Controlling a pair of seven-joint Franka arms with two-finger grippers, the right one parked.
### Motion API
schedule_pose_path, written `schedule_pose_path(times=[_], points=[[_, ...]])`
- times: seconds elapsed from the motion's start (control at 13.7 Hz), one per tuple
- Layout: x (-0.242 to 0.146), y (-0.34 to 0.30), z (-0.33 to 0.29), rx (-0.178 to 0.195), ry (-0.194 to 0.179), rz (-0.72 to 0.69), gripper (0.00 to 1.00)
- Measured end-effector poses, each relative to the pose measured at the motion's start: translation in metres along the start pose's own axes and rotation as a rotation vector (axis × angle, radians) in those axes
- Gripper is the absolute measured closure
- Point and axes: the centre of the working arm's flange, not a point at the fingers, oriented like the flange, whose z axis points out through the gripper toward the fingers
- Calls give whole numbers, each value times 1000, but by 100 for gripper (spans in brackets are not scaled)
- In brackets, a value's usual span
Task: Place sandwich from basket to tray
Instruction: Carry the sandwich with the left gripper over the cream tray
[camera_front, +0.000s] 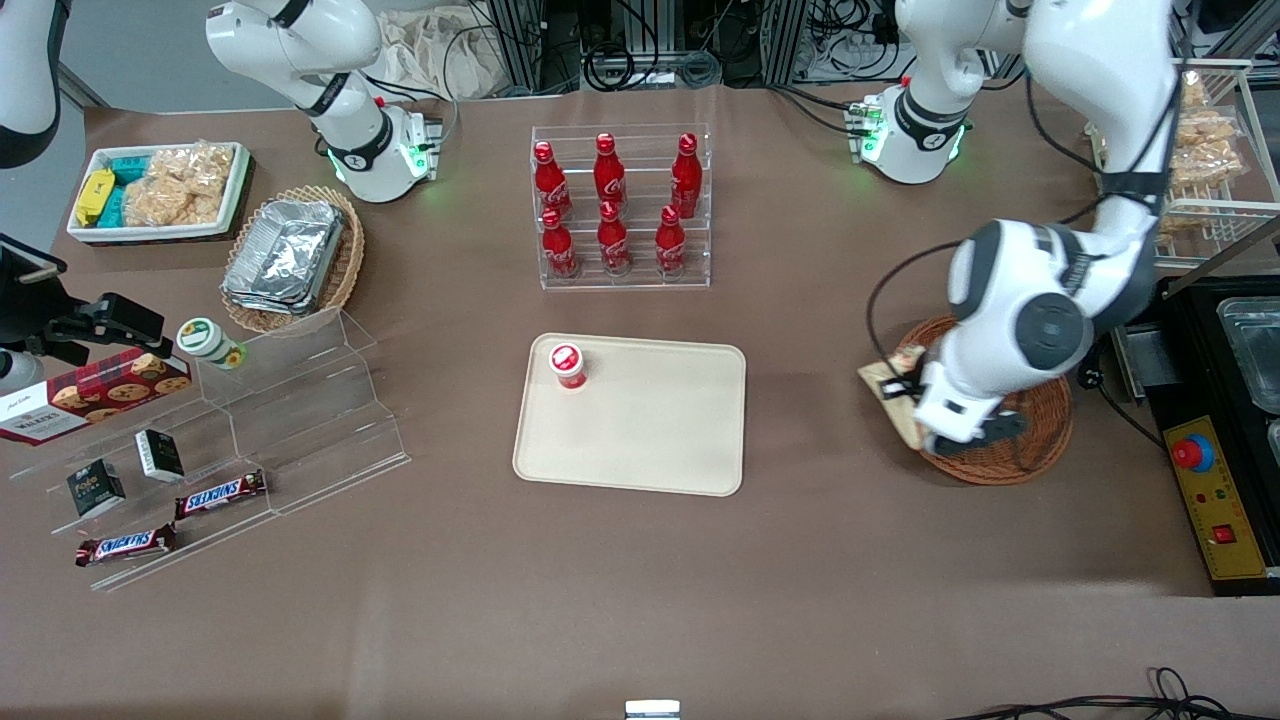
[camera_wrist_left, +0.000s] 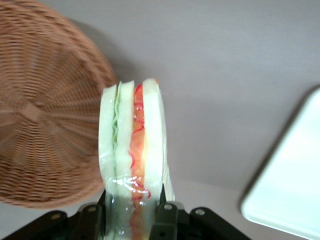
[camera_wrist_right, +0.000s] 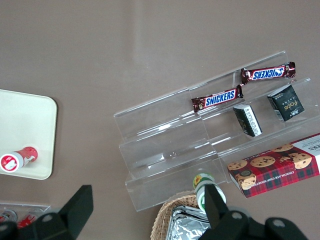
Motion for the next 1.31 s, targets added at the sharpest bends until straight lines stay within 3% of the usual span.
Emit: schedule_pose_path(times=[0.66,0.95,1.09,1.31], points=[[-62,170,-10,-63,48,73,64],[-76,227,13,-64,50,145,67],[-80,236,30,-28,16,226,67],[-86,229,46,97,-45,352,67]])
